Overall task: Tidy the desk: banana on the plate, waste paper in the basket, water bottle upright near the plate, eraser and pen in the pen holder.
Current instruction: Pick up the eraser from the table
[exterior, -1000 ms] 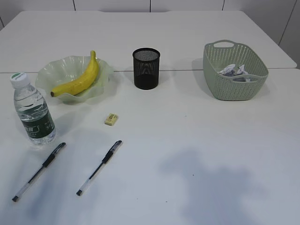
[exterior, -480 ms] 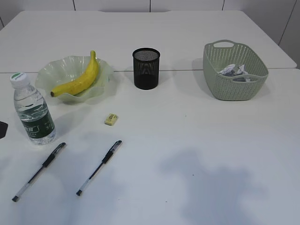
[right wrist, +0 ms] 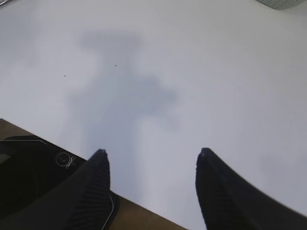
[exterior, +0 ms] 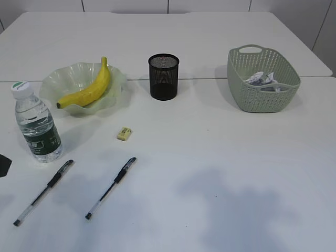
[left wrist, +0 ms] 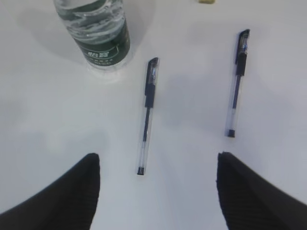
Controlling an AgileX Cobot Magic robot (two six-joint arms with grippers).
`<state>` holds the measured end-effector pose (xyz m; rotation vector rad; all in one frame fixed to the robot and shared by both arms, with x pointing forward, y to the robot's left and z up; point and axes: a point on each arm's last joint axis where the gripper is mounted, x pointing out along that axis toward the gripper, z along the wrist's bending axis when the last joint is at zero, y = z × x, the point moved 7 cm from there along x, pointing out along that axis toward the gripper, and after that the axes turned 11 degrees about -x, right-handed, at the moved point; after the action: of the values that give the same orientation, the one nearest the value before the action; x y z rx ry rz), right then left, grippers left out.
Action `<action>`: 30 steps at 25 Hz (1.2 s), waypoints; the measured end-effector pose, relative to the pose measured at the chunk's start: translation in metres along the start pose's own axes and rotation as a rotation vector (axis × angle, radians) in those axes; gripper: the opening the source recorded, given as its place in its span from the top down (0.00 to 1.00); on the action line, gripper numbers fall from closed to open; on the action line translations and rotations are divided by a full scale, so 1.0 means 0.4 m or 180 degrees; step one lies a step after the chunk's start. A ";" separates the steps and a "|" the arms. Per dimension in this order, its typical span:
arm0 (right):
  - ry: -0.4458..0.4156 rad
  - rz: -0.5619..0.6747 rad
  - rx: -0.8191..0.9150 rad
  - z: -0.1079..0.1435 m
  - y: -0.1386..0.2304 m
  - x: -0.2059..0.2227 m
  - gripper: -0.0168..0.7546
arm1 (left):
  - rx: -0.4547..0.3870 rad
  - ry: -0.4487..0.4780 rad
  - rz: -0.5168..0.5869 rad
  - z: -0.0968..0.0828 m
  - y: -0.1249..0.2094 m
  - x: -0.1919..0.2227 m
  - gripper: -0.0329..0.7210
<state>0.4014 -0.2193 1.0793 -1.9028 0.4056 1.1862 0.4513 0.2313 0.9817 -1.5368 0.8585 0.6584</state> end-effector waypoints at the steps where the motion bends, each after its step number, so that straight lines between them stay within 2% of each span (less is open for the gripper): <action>1: -0.0014 -0.0001 0.0005 0.002 0.000 0.000 0.42 | 0.0008 0.0008 0.0031 -0.001 0.004 0.000 0.24; 12: -0.0038 -0.0003 0.0011 0.005 0.000 0.000 0.42 | 0.0034 0.0021 0.0065 -0.003 0.006 -0.002 0.24; 21: -0.0100 -0.0009 0.0020 0.013 -0.001 0.000 0.42 | 0.0043 0.0079 -0.0064 -0.012 -0.010 -0.002 0.24; 26: -0.0099 -0.0088 0.0010 0.012 -0.011 0.000 0.42 | 0.0041 0.0165 -0.0282 -0.023 -0.037 -0.004 0.28; 30: -0.0122 -0.0089 0.0012 0.015 -0.011 -0.001 0.43 | 0.0033 0.0159 -0.0253 -0.022 -0.034 -0.004 0.33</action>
<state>0.4006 -0.2118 1.0805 -1.8736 0.3592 1.2007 0.4609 0.2233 0.9919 -1.5754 0.8326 0.5591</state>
